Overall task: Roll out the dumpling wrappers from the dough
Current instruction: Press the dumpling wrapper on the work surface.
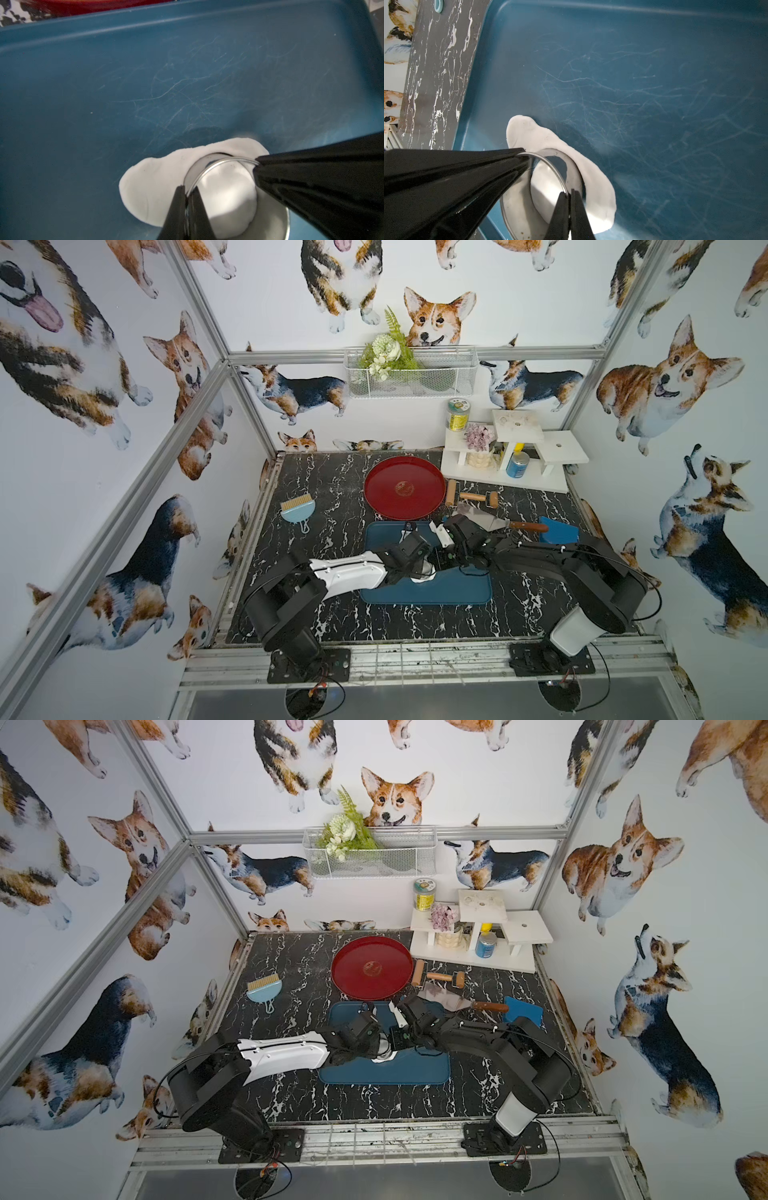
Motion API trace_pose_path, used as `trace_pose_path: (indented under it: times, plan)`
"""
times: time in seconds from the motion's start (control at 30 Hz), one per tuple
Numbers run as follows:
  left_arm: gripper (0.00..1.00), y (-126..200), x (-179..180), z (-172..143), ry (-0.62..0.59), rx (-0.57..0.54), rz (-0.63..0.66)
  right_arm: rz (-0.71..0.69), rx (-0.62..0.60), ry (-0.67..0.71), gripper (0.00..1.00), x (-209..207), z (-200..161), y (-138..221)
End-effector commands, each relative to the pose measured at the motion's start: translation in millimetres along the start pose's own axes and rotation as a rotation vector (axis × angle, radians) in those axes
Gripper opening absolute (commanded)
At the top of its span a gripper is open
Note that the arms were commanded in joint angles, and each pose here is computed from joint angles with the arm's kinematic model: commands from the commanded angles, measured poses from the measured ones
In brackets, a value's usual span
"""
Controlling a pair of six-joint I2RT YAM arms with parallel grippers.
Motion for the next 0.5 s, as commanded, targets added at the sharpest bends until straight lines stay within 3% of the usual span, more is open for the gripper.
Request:
trace_pose_path:
  times: [0.0, 0.23, 0.47]
  plan:
    - [0.00, 4, 40, -60, -0.100, 0.368, 0.185, -0.308, 0.297, -0.040, 0.00, -42, -61, 2]
    - [0.00, 6, 8, -56, -0.153, 0.343, 0.100, -0.373, 0.281, -0.082, 0.00, -72, -67, 25]
    - [0.00, 7, 25, -63, -0.132, 0.359, 0.159, -0.316, 0.292, -0.077, 0.00, -56, -67, 12]
Point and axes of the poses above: each gripper's point midway between its finger pads, its own y axis back along the fingers, its own x axis along the line the jaws close on, z = x × y, the point moved 8 cm from there along y, back along the fingers, and after that the axes turned 6 degrees about y, right-handed, at the moved point
